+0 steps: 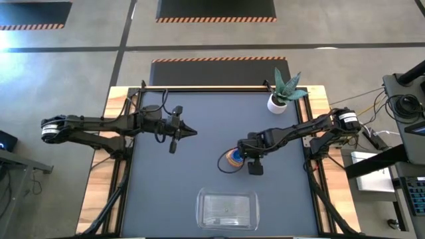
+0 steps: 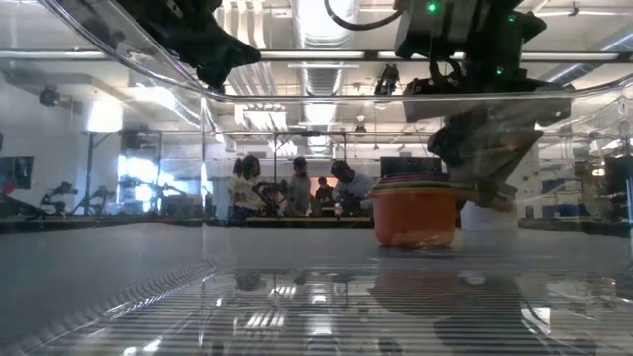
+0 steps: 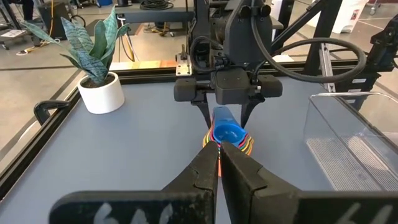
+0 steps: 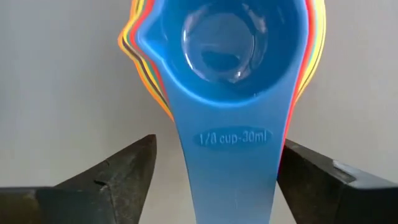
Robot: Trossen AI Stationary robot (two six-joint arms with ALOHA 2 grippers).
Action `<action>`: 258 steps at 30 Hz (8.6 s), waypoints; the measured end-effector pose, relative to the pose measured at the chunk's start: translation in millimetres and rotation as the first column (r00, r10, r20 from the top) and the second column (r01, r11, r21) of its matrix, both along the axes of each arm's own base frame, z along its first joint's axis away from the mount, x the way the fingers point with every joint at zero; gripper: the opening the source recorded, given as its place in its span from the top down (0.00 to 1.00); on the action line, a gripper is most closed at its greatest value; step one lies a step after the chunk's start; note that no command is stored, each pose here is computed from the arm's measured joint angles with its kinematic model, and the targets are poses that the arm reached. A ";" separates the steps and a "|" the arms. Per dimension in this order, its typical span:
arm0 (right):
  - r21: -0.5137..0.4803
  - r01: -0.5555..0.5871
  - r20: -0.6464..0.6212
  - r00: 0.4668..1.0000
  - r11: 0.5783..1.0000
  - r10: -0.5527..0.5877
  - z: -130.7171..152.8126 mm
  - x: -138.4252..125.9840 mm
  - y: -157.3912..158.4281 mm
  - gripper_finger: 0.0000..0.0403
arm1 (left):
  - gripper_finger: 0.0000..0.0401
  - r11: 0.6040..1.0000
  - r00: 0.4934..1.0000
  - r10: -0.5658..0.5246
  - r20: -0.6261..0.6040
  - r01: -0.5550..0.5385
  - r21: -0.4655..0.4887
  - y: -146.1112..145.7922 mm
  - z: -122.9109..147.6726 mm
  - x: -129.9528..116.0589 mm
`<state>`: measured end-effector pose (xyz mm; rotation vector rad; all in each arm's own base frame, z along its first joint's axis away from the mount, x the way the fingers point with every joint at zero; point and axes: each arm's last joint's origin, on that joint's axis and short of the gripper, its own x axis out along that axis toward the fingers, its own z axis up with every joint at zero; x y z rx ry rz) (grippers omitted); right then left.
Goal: Nest measuring cups in basket
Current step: Put the all measuring cups into the bin, then return to Home Position
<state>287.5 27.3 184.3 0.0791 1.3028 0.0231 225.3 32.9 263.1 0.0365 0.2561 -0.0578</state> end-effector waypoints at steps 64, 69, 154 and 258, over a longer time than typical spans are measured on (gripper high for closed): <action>0.073 0.019 0.050 0.998 0.997 -0.023 14.2 -3.3 -13.6 0.65 | 1.00 1.000 1.000 0.003 -0.004 -0.003 0.006 0.3 -0.5 -0.1; 0.081 0.030 0.091 0.995 0.996 -0.037 26.2 -8.3 -13.2 0.65 | 1.00 1.000 1.000 0.003 -0.009 -0.003 0.004 0.3 -1.0 -0.2; 0.238 -0.043 0.153 0.988 0.970 0.006 17.3 50.9 179.6 0.55 | 1.00 1.000 1.000 0.009 -0.006 -0.009 -0.028 0.2 -0.5 -0.1; -0.123 -0.131 0.951 0.268 0.984 0.155 -15.2 -191.9 -10.3 0.98 | 1.00 0.953 0.919 0.265 0.291 -0.203 -0.226 22.0 -90.5 -149.5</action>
